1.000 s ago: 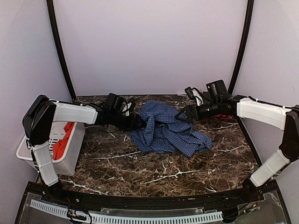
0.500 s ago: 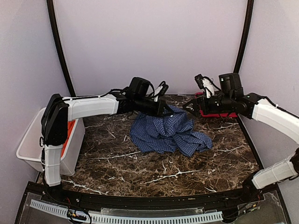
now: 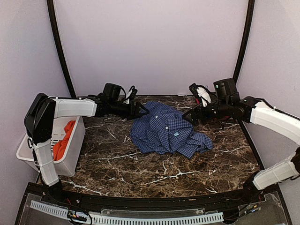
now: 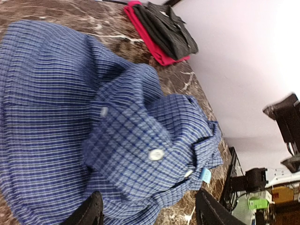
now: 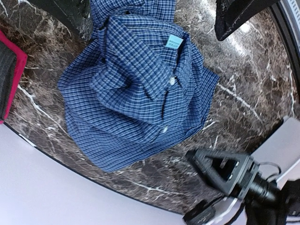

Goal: Fold and stack the mixed laundry pile
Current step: Pick up the crumpled shirt from the center of the board.

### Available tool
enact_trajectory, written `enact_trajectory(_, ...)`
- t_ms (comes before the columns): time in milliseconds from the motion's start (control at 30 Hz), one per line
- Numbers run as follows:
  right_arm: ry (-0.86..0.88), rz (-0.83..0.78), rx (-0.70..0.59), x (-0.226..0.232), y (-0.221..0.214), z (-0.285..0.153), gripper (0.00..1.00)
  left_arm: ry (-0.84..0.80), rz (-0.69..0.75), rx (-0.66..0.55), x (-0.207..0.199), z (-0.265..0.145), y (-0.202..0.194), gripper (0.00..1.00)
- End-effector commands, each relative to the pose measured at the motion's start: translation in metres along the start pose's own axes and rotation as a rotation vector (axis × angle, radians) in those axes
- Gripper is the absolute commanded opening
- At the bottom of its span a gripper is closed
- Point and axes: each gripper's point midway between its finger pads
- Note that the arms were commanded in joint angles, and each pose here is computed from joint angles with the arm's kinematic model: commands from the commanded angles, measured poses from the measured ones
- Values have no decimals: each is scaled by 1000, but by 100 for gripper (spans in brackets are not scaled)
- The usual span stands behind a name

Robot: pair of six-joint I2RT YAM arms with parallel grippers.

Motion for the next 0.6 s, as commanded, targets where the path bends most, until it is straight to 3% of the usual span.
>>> enact_trajectory(0, 106, -145, 34, 45, -2, 17, 84, 65, -2, -126, -10, -50, 20, 66)
enact_trajectory(167, 82, -240, 222, 72, -37, 63, 79, 213, -107, -172, 37, -67, 11, 66)
enact_trajectory(367, -19, -233, 406, 67, -65, 110, 73, 239, -174, -133, 59, -59, -12, 66)
enact_trajectory(567, -87, -207, 494, 65, -87, 139, 69, 291, -163, -99, 71, -49, -34, 66)
Point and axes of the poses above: each gripper's point midway between its finger pads, its own z axis out along the fingers, its own x axis along the line the jaws close on, y = z × x, and after that the axes turned 8 degrees about -z, right-handed
